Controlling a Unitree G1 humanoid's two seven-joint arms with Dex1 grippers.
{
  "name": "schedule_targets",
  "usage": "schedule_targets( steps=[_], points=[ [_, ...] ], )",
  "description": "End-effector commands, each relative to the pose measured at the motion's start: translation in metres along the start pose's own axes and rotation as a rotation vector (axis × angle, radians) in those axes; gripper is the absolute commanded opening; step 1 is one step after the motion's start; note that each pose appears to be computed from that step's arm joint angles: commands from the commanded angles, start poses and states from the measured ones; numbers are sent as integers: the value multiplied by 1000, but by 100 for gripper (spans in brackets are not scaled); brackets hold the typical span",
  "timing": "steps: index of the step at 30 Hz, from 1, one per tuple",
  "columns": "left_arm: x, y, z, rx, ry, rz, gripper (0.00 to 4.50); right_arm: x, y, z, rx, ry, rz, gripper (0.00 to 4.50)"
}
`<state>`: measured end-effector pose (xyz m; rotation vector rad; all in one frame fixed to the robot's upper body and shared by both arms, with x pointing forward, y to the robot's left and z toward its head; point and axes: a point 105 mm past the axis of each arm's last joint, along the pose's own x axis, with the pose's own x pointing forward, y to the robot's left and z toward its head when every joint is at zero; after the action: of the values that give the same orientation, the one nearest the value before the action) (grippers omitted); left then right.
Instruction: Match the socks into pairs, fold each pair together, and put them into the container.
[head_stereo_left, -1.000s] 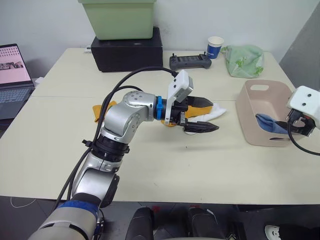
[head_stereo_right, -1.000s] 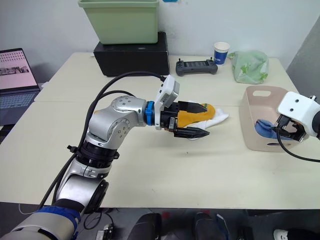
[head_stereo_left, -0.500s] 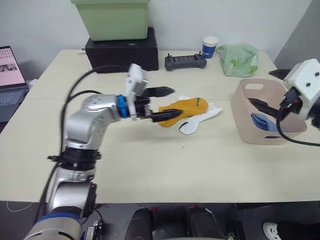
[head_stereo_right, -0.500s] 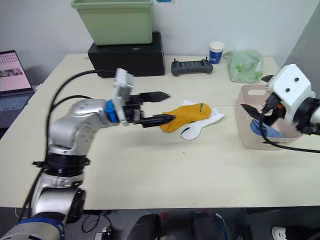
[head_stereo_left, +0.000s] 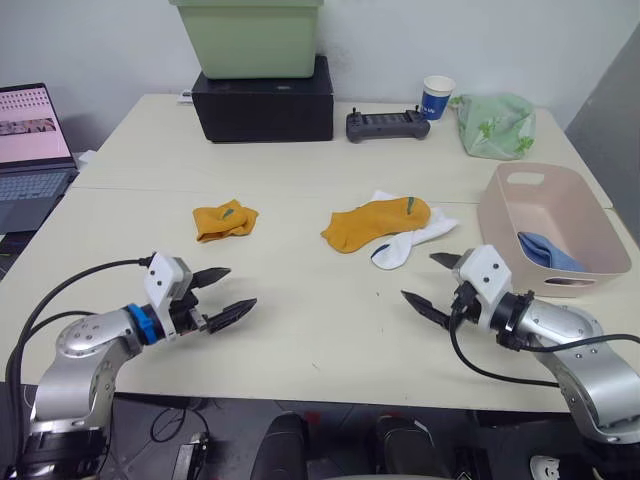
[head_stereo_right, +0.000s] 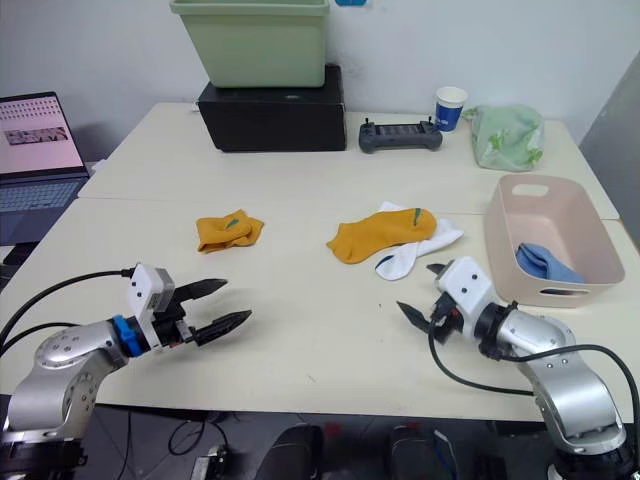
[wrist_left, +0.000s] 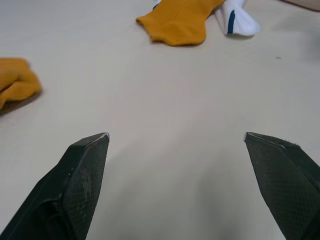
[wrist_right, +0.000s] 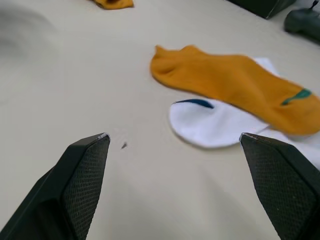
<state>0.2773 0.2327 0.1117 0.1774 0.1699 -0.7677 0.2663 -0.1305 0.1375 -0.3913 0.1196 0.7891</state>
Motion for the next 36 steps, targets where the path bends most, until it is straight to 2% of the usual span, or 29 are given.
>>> schedule_targets(
  steps=[1, 6, 11, 16, 19, 24, 28, 36],
  points=[
    [5, -1, 28, 58, -99, 21, 450, 0, 9, 21, -37, -81, 30, 446],
    [28, -2, 40, 55, -134, 1, 450, 3, 10, 24, -42, -92, 25, 446],
    [78, 0, 53, -19, -166, -17, 450, 3, 8, 37, -33, -125, 0, 446],
    [131, -2, 55, -84, -107, -35, 450, 5, 7, 53, 8, -157, -12, 446],
    [159, 5, 57, -105, -74, 25, 450, 3, 8, 57, 22, -157, -7, 446],
    [186, 5, 50, -114, -5, 27, 450, 3, 10, 55, 26, -146, -22, 446],
    [197, -10, 32, -70, 107, -76, 362, 0, 11, 53, 27, -137, -37, 450],
    [194, -14, 30, -65, 108, -124, 108, -1, 13, 52, 22, -128, -51, 450]
  ],
)
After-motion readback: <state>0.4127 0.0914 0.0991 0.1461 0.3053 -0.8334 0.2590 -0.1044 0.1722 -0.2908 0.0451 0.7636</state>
